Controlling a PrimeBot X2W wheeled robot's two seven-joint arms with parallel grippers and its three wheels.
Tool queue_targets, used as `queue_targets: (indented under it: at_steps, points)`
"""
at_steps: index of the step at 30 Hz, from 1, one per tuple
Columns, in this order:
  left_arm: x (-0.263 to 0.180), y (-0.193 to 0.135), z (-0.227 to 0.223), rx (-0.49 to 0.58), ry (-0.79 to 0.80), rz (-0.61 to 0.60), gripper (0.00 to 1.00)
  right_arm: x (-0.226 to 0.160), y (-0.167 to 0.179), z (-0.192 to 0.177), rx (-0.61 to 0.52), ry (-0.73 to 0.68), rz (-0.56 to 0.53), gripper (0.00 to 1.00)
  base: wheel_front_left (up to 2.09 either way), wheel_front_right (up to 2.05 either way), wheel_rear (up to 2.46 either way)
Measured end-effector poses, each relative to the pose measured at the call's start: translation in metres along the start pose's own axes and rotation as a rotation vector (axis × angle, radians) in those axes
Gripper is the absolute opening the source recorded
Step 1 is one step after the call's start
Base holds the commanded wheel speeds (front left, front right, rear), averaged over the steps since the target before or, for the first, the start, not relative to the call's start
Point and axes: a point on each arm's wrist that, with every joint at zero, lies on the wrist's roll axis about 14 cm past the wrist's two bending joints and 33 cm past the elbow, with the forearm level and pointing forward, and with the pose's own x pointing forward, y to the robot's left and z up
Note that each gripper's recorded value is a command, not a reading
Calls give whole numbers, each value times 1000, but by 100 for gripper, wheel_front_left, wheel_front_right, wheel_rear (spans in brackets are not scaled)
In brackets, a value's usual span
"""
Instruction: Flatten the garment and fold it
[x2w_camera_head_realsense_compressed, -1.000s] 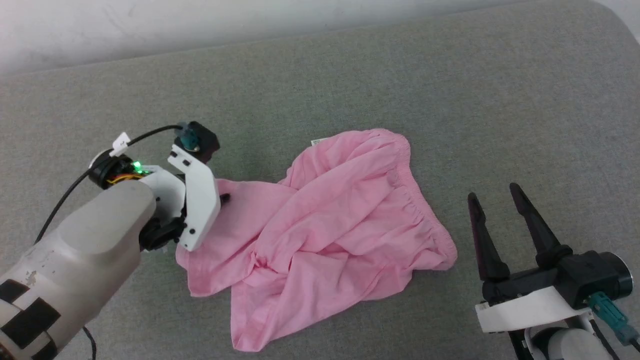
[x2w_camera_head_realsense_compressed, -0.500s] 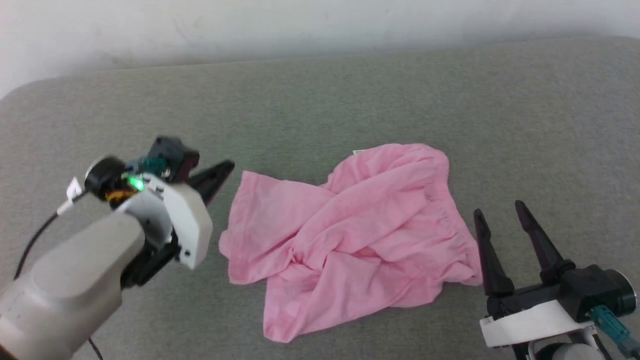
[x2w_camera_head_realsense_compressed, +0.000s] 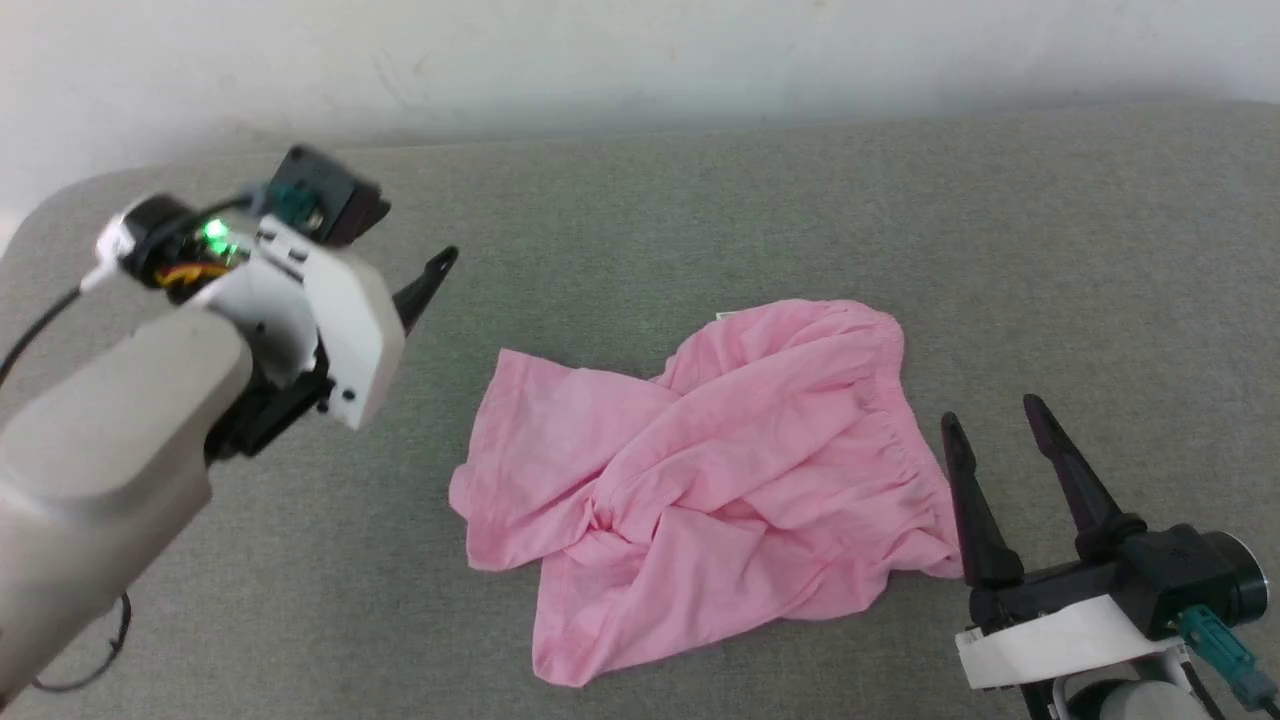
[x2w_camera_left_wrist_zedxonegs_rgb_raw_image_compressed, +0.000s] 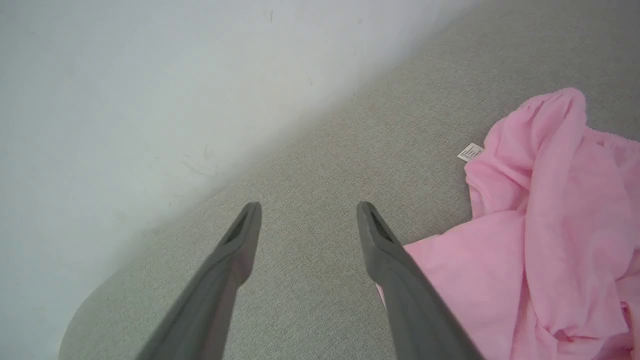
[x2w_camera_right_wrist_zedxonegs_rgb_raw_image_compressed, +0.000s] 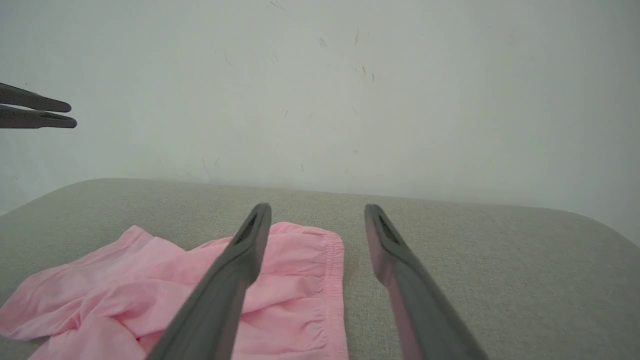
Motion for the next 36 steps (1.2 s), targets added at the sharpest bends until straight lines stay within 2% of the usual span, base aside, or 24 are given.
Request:
queue_targets:
  at_steps: [5, 7, 14, 22, 26, 27, 28, 31, 36]
  points:
    - [20, -11, -2, 8, 156, -87, 100, -4, -2, -3, 0, 13, -10, 100, 0, 0, 0]
    - [27, -18, -11, -7, 244, -127, 100, -5, -5, -5, -2, 20, -19, 100, 0, 0, 0]
    - [41, -41, -62, 43, 551, -217, 100, -4, -17, -13, -10, 43, -54, 100, 0, 0, 0]
    - [60, -69, -94, 88, 681, -306, 100, 4, -26, -21, -20, 65, -74, 100, 0, 0, 0]
    - [58, -81, -120, 158, 782, -342, 100, 3, -33, -27, -21, 84, -95, 100, 0, 0, 0]
    - [59, -81, -120, 167, 783, -347, 10, 2, -34, -28, -22, 89, -100, 100, 0, 0, 0]
    - [59, -83, -120, 170, 782, -355, 0, 2, -36, -29, -24, 93, -105, 100, 0, 0, 0]
    - [58, -88, -113, 179, 735, -378, 0, 1, -38, -31, -23, 98, -111, 100, 0, 0, 0]
    - [60, -79, -87, 142, 513, -352, 0, 1, -36, -27, -18, 85, -105, 100, 0, 0, 0]
